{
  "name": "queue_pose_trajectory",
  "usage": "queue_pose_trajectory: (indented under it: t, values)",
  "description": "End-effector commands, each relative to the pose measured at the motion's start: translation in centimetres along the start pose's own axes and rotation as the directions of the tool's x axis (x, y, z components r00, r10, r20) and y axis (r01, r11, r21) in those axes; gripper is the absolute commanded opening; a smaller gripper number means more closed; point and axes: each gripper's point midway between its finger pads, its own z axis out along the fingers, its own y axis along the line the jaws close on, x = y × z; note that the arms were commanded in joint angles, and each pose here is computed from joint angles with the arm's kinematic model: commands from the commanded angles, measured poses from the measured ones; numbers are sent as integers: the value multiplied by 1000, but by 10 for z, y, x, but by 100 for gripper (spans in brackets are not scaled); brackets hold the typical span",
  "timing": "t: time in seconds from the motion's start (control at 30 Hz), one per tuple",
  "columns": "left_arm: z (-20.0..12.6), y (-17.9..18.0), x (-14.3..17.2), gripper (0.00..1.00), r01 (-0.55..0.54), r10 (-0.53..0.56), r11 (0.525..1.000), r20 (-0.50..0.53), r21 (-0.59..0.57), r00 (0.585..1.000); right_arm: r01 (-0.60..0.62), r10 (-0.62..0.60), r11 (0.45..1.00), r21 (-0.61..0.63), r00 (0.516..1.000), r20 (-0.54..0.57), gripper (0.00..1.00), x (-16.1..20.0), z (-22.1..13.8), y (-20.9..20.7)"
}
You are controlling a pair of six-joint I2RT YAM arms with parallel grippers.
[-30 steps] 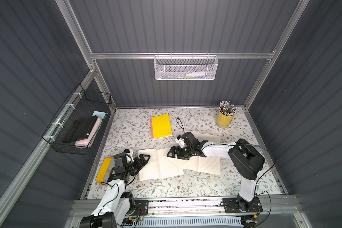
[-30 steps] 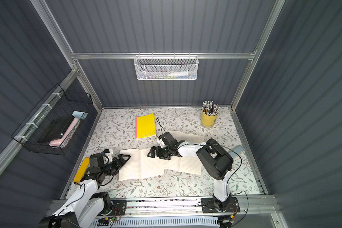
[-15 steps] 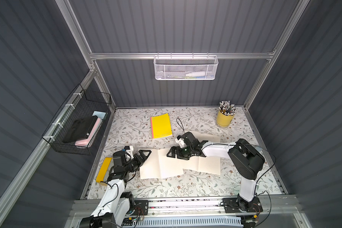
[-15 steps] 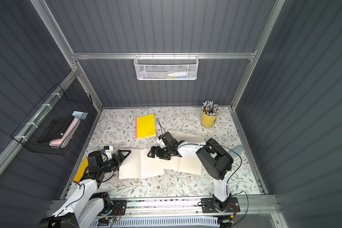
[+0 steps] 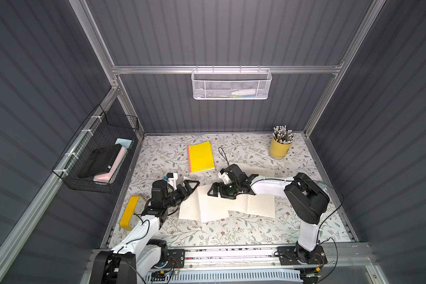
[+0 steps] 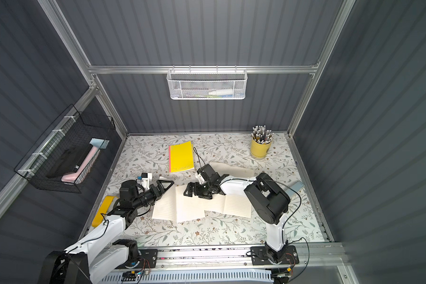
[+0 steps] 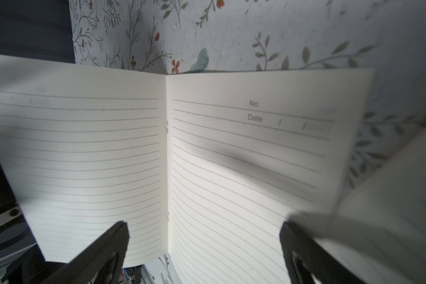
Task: Close the notebook
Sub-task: Close the notebook at the center of the board.
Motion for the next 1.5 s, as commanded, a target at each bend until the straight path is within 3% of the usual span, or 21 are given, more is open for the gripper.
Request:
queue_pose_trajectory:
  t: [0.0, 0.47, 0.9, 1.2, 1.47]
  values:
    - [5, -23, -15, 99, -44, 43, 998, 44, 40, 998, -9, 9, 999, 52, 1000, 0, 99, 1, -9, -7]
    - [32, -63, -5, 99, -96, 96, 995, -6, 23, 995, -12, 11, 998, 54, 1000, 19, 99, -9, -13, -6]
    - [64, -35, 19, 99, -82, 82, 997, -58, 5, 995, -52, 38, 993, 110, 991, 127, 98, -26, -73, -33]
    - [83, -20, 35, 99, -82, 81, 997, -82, -11, 993, -47, 33, 995, 90, 988, 148, 99, -30, -81, -26]
    - [85, -1, 42, 99, -90, 84, 994, -94, -57, 992, -11, 11, 1000, -4, 980, 201, 99, -37, -97, 0]
